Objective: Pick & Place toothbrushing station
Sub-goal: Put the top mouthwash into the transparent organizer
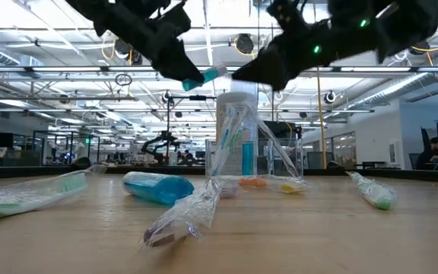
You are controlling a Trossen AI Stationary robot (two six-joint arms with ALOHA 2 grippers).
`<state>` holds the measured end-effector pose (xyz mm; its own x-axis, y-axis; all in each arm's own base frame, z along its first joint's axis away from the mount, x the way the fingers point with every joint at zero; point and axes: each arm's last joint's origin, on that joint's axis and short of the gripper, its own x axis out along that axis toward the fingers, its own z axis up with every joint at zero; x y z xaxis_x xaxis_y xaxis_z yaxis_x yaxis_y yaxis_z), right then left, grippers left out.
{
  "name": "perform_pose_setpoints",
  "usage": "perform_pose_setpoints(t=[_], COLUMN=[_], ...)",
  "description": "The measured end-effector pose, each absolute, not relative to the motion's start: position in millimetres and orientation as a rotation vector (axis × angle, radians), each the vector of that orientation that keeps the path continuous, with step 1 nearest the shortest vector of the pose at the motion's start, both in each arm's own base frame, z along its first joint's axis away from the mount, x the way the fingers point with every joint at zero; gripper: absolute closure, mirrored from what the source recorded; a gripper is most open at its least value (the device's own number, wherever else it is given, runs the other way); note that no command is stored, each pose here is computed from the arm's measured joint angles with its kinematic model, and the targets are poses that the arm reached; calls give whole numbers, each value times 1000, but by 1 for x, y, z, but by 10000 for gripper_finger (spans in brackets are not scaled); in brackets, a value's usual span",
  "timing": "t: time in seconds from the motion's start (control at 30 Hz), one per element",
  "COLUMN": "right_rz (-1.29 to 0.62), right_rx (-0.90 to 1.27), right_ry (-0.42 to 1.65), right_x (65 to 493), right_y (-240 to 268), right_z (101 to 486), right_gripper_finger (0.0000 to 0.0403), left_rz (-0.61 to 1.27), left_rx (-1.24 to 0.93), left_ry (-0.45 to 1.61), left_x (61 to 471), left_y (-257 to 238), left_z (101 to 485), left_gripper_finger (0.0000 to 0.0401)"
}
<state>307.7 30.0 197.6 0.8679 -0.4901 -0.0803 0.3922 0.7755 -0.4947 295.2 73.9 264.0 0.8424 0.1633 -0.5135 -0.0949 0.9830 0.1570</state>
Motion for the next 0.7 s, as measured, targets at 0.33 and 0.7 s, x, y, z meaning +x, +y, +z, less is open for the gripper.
perform_pose_setpoints(t=[0.33, 0.7], right_rz=[-406, -190], right_rx=[-249, -183], right_ry=[274, 122], right_x=[283, 293], right_y=[30, 31], right_z=[219, 226], right_gripper_finger=[247, 247], left_rz=[-32, -232], left_rx=[210, 275], left_ry=[440, 348], left_x=[306, 322], left_y=[38, 6], left_z=[272, 266], left_gripper_finger=[227, 226])
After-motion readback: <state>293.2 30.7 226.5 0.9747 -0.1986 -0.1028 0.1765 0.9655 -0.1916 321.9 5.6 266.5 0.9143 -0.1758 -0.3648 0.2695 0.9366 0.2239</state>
